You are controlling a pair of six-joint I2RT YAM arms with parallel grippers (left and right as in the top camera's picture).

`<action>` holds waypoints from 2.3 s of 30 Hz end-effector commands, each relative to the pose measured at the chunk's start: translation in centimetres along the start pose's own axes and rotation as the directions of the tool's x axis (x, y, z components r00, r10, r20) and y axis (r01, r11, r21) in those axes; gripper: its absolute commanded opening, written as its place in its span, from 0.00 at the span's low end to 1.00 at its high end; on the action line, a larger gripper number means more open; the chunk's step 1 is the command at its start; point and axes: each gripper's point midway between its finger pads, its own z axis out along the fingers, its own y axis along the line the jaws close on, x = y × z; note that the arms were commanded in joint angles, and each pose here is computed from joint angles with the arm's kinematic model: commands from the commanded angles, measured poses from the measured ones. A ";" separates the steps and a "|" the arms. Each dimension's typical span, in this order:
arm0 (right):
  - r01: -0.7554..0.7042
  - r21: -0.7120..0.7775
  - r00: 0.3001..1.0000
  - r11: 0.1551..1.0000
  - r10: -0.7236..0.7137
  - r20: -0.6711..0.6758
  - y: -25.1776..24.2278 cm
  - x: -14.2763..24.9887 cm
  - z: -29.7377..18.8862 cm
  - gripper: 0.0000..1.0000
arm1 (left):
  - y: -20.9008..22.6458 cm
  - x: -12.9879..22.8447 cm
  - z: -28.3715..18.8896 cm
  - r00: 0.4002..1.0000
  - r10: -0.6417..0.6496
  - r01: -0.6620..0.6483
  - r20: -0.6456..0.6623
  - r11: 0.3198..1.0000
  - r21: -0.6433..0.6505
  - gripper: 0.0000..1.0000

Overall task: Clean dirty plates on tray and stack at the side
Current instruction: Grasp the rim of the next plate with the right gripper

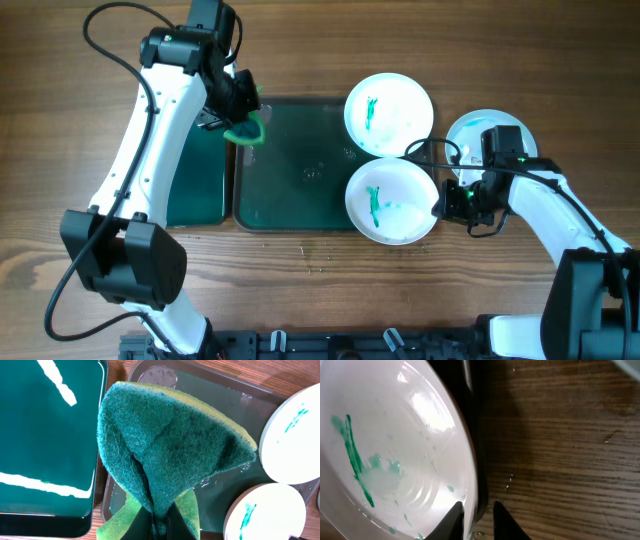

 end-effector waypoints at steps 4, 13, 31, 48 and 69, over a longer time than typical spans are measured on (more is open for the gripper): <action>-0.009 -0.022 1.000 1.000 0.010 0.004 0.4 0.0 0.2 0.15 | -0.2 -0.3 -1.3 0.999 0.009 -0.010 0.036 1.000 0.014 0.04; -0.018 -0.019 1.000 1.000 0.018 -0.016 0.0 1.1 1.0 0.11 | -0.2 -0.3 -1.3 0.999 0.009 -0.010 0.036 1.000 0.014 0.04; -0.026 -0.129 0.997 0.991 0.035 0.068 5.5 -1.3 -2.8 0.05 | -0.3 -0.5 -1.3 0.999 0.010 -0.010 0.042 1.000 0.017 0.04; -0.072 -0.030 0.904 0.997 0.078 0.420 16.7 -6.3 2.4 0.04 | -0.4 -0.7 -1.3 0.999 0.010 -0.011 0.052 1.000 0.022 0.04; 0.141 -0.090 0.963 0.986 -0.116 0.245 20.9 -5.9 6.3 0.34 | -0.7 -1.2 -1.3 0.997 0.011 -0.013 0.071 0.999 0.031 0.04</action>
